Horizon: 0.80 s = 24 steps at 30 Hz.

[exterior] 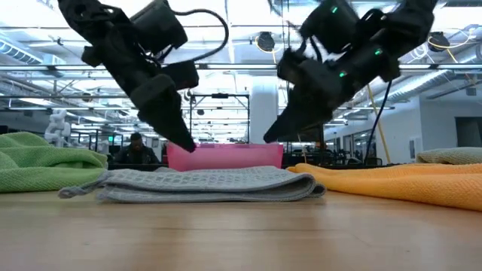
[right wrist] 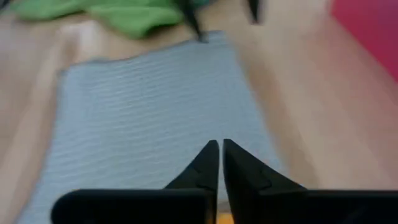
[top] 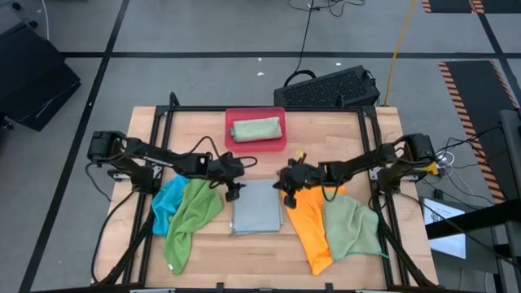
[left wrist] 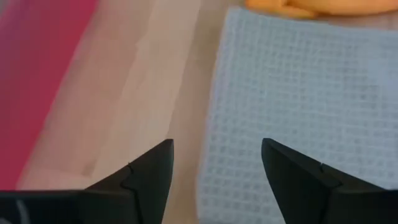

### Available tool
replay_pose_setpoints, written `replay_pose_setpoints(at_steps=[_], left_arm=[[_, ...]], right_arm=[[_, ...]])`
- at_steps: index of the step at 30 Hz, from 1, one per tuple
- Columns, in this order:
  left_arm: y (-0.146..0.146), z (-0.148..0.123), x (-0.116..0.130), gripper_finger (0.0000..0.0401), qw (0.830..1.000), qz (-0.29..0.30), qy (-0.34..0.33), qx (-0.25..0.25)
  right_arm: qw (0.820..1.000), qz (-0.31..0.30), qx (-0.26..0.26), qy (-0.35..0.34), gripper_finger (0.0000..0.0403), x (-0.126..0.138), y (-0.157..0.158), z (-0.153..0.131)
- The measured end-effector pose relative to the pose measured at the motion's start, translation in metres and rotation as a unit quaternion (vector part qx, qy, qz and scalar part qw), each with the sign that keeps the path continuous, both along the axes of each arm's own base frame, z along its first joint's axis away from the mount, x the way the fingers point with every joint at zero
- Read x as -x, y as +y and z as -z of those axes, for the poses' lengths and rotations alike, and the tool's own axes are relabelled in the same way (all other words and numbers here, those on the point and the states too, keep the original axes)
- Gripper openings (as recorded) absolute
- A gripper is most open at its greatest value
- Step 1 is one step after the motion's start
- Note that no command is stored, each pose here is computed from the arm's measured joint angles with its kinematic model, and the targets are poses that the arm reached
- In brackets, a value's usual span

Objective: Fold microfiber towels
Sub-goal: Fold the gray towel

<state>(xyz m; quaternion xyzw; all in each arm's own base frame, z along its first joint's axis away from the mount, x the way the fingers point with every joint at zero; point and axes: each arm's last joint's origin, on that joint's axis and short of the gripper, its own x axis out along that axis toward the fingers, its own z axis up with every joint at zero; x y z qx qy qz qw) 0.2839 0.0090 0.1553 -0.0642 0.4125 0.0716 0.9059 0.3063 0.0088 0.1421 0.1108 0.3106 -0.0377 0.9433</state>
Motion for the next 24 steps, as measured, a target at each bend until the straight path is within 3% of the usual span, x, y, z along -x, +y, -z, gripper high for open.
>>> replay_pose_setpoints(at_steps=[5,12,20,24], left_arm=[[0.014,0.015,0.003,0.0246,0.998,-0.018,0.047,0.031],[0.016,0.032,0.000,0.0233,0.995,0.004,0.070,0.068],[0.016,0.034,-0.001,0.0134,0.996,0.018,0.072,0.055],[0.015,0.034,-0.002,0.0086,0.995,0.035,0.069,0.058]], right_arm=[[0.998,0.031,-0.029,0.034,0.0084,0.002,-0.019,0.010],[0.997,0.027,-0.074,0.020,0.0166,-0.005,-0.030,0.023],[0.995,0.040,-0.083,0.030,0.0163,-0.010,-0.036,0.042],[0.994,0.018,-0.101,0.029,0.0159,-0.019,-0.036,0.046]])
